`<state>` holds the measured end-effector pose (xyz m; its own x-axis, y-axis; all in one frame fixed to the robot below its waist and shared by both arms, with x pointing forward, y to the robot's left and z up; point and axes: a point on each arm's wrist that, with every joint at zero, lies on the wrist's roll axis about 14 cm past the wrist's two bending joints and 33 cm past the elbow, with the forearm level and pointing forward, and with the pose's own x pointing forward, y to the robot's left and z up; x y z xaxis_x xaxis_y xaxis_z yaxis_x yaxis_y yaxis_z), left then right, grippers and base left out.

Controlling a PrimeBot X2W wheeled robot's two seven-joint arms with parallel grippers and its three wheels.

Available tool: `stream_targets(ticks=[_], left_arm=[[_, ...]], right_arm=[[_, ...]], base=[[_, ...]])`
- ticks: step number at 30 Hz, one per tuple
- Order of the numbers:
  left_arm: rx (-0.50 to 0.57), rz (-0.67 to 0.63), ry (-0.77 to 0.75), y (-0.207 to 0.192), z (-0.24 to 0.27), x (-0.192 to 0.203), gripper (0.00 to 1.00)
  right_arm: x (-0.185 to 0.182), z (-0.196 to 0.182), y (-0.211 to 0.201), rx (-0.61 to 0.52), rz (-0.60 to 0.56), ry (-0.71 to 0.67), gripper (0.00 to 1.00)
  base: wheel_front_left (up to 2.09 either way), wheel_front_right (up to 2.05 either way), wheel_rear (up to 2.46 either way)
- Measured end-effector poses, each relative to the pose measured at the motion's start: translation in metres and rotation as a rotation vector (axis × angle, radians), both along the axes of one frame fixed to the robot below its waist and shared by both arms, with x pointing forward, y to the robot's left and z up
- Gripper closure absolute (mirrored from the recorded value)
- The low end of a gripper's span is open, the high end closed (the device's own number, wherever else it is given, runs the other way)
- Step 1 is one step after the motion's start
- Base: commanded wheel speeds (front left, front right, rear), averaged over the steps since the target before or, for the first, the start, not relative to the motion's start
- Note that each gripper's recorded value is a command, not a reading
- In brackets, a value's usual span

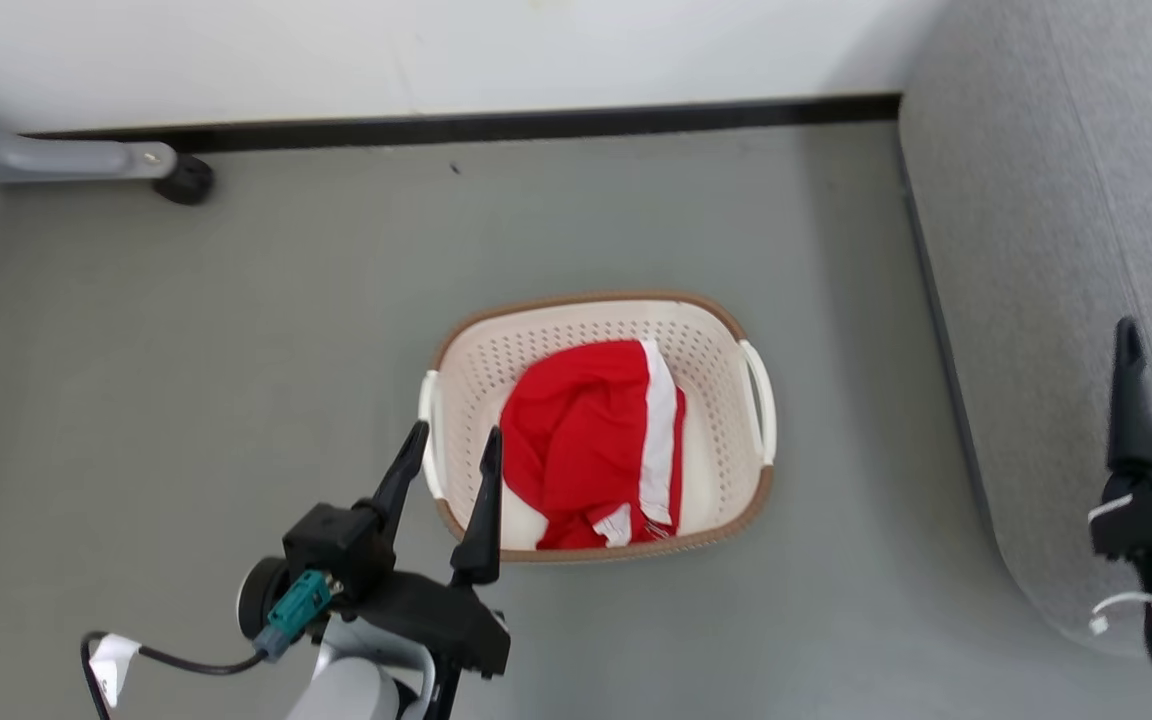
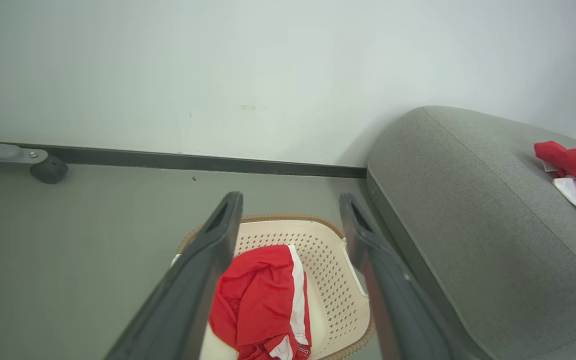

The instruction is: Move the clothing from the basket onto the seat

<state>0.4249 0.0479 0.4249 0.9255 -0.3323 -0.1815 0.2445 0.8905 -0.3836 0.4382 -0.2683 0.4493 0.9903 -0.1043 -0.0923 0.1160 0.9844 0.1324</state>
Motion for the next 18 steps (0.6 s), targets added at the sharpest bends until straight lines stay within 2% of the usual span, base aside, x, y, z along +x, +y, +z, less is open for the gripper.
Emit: stream_targets(ticks=[7,18], left_arm=[[0.025,0.116,0.002,0.042,0.007,-0.028,0.0],[0.06,0.273,-0.062,0.099,0.029,-0.057,0.0]], right_arm=[[-0.019,-0.011,0.061,0.047,0.143,0.037,0.0],[-0.034,0.001,0.129,0.103,0.286,0.006,0.0]], base=[[0.0,0.0,0.0],[0.0,0.0,0.0]])
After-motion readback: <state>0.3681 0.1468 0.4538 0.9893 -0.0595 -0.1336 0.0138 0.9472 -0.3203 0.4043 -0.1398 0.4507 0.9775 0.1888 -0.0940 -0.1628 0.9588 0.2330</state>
